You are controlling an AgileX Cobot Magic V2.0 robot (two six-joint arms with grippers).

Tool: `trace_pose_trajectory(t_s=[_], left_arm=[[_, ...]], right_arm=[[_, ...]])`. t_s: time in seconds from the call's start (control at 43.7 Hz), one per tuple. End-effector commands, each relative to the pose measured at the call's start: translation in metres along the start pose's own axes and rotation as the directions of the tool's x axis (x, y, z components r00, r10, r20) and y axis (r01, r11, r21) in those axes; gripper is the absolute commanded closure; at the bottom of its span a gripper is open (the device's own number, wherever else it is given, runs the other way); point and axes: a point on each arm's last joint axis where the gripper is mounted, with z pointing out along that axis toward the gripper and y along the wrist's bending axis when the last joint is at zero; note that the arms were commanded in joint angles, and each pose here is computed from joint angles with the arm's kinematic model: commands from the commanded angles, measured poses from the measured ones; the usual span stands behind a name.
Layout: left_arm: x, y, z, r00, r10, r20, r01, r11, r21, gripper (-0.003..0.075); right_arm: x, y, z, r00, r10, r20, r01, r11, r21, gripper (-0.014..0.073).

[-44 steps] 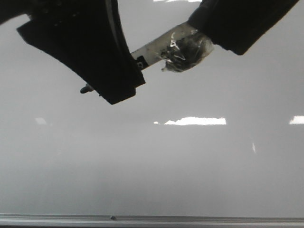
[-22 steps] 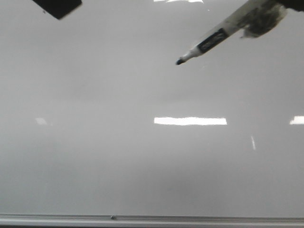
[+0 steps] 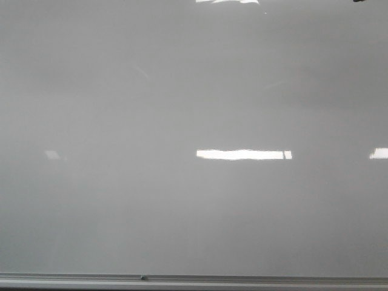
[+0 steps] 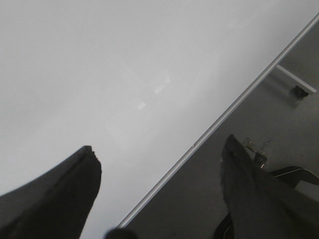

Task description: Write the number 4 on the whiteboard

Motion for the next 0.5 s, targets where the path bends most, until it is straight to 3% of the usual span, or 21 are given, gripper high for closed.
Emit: trace_pose_trajectory(t_s=[0.0,0.252,0.366,0.48], left_arm=[[-0.009,0.0,-0.012,0.995,-0.015,0.096,0.018,1.0,-0.025,0.0228],[-0.009,0.0,-0.012,0.995,-0.015,0.096,0.018,1.0,-0.025,0.0228],[-0.009,0.0,-0.012,0.995,-0.015,0.096,0.018,1.0,-0.025,0.0228],[-0.009,0.0,-0.012,0.995,-0.016,0.097,0.019,1.0,-0.023,0.0228]], right_arm=[[-0.008,-0.002,0.002,0.977,0.019,0.212,-0.024,1.0,0.02,0.0616],[-0.013,-0.005,0.032,0.958,0.024,0.284,-0.034,0.999,0.031,0.0616],[-0.017,-0.007,0.05,0.964,0.027,0.266,-0.037,0.999,0.034,0.0669],[-0.023,-0.008,0.065,0.968,0.03,0.249,-0.04,0.999,0.036,0.0664]])
